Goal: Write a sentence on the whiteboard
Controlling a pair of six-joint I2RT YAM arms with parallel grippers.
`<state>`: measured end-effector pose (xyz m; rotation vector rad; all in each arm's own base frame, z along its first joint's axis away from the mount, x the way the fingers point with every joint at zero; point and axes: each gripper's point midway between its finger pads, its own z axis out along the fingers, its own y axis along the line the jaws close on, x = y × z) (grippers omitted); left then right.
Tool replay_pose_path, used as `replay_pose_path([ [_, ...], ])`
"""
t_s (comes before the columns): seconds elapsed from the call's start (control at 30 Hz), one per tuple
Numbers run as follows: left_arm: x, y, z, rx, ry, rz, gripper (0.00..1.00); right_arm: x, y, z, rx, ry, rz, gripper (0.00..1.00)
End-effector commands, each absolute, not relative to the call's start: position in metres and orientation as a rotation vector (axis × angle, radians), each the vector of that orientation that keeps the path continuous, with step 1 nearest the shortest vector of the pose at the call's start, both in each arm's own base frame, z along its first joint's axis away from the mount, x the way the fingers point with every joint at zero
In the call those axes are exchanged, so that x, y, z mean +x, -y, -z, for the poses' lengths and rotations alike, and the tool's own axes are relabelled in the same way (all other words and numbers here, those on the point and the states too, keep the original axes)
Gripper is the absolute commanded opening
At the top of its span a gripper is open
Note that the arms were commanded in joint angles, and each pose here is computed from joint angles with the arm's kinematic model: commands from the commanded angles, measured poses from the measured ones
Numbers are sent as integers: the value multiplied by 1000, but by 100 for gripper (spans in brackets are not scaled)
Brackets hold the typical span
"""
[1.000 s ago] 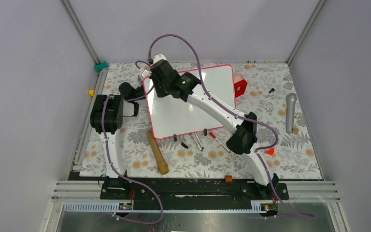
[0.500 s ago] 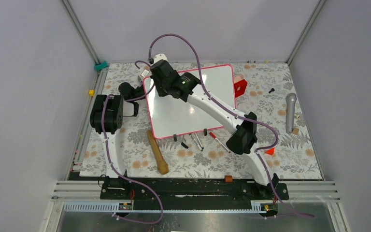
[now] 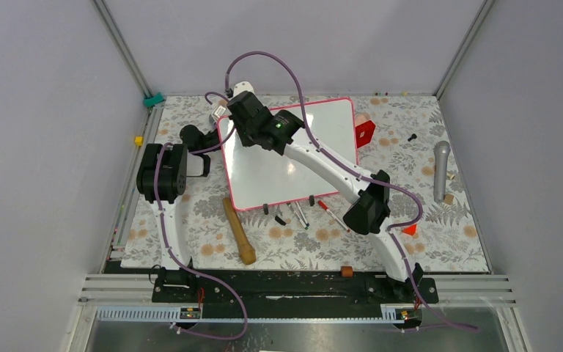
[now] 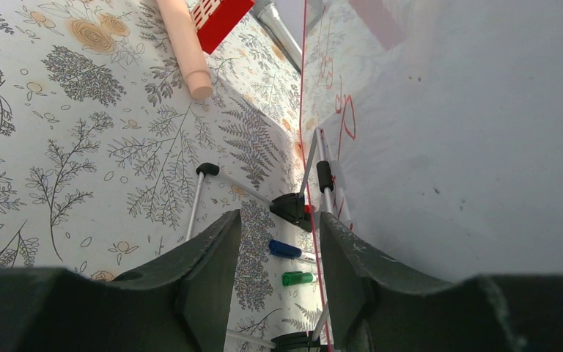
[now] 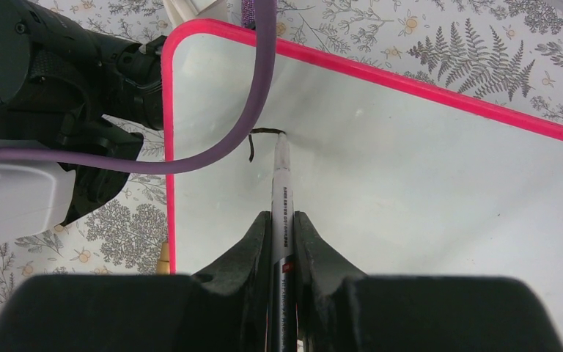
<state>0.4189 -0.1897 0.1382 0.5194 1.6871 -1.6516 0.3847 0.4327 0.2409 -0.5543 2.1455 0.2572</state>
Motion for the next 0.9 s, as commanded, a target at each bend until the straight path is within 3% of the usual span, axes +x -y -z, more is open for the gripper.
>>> replay_pose_path([
  [0.0,414,192,-159,645,-1596,1595,45,391,-419,-290,-498,-2045,-252,0],
  [0.87,415,192,-158,643,-1598,1597,45,392,-423,-272,-521,-2077,-245,0],
])
